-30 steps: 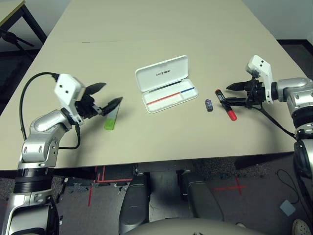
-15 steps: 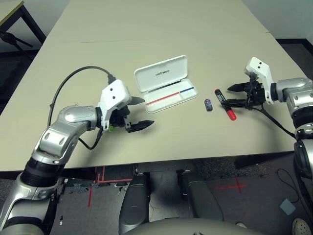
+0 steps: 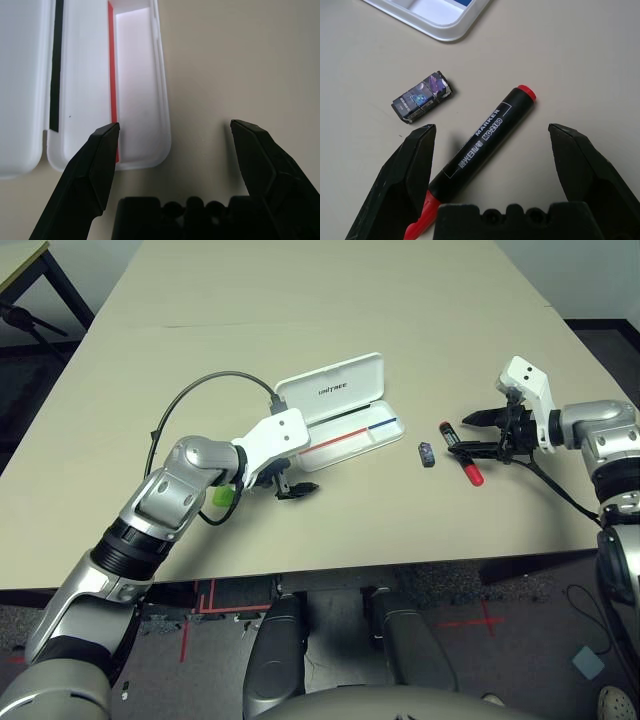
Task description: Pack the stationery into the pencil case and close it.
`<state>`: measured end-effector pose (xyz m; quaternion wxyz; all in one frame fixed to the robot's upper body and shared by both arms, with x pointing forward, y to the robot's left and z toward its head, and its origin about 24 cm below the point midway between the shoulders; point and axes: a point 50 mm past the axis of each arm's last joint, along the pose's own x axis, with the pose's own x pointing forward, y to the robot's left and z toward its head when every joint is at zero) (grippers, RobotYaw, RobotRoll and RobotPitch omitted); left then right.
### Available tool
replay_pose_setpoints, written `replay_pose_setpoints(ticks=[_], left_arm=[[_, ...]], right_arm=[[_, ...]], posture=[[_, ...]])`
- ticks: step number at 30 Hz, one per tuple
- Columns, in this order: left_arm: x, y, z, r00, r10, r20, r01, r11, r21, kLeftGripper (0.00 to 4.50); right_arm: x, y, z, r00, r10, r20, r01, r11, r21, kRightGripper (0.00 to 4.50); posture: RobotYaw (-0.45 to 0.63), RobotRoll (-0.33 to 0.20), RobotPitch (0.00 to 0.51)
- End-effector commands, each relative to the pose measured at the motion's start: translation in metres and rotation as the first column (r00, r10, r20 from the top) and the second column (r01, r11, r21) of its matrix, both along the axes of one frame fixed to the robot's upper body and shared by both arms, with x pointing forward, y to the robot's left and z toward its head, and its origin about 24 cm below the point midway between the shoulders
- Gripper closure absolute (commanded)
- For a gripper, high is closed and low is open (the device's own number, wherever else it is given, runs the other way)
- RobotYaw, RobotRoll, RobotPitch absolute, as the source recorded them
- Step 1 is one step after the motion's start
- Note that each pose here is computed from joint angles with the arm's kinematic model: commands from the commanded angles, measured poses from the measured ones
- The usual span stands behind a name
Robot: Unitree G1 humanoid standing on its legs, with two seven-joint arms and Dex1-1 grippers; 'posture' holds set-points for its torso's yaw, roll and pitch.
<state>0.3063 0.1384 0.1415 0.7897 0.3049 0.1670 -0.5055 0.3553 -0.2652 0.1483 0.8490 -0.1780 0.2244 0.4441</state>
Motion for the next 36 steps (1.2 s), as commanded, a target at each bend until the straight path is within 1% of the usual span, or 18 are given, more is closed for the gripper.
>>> replay_pose_setpoints(ticks=[1, 4, 9, 13, 17, 20, 30, 36], left_arm=[[0.000, -0.006, -0.005, 0.999, -0.039, -0.014, 0.039, 0.999, 0.022, 0.04], [-0.001, -0.010, -0.007, 0.998, -0.056, -0.033, 0.056, 0.998, 0.021, 0.04], [0.002, -0.007, -0.018, 0.997, -0.035, -0.069, 0.040, 0.996, 0.074, 0.04], [0.005, -0.005, -0.021, 0.996, 0.001, -0.091, 0.008, 0.995, 0.101, 0.04], [0.006, -0.004, -0.021, 0.994, 0.007, -0.113, 0.005, 0.994, 0.106, 0.04], [0.007, -0.002, -0.018, 0.993, 0.010, -0.117, 0.003, 0.994, 0.111, 0.62], [0.006, 0.000, -0.011, 0.993, -0.027, -0.113, 0.043, 0.990, 0.135, 4.48], [0.004, 0.004, 0.001, 0.993, -0.106, -0.056, 0.114, 0.980, 0.164, 4.48]], right_arm=[[-0.002, -0.002, -0.003, 1.000, -0.006, -0.001, 0.006, 1.000, 0.009, 0.00], [-0.003, -0.003, -0.003, 1.000, -0.011, 0.003, 0.011, 1.000, 0.011, 0.00], [-0.003, -0.002, -0.003, 1.000, -0.018, 0.017, 0.018, 1.000, 0.018, 0.00], [-0.003, -0.002, -0.002, 0.999, -0.019, 0.032, 0.018, 1.000, 0.022, 0.00], [-0.002, -0.001, -0.002, 0.999, -0.022, 0.042, 0.021, 0.999, 0.024, 0.00], [-0.001, 0.000, -0.003, 0.998, -0.026, 0.052, 0.025, 0.999, 0.023, 0.00], [-0.001, 0.002, -0.007, 0.998, -0.029, 0.057, 0.028, 0.999, 0.028, 0.00], [-0.001, 0.003, -0.010, 0.998, -0.029, 0.056, 0.027, 0.999, 0.027, 0.00]], posture=[[0.00, 0.000, 0.179], [0.00, 0.000, 0.178], [-0.01, 0.000, 0.173], [-0.01, 0.000, 0.171], [-0.01, 0.000, 0.166], [-0.01, 0.000, 0.168], [-0.01, 0.000, 0.167], [-0.01, 0.000, 0.165]])
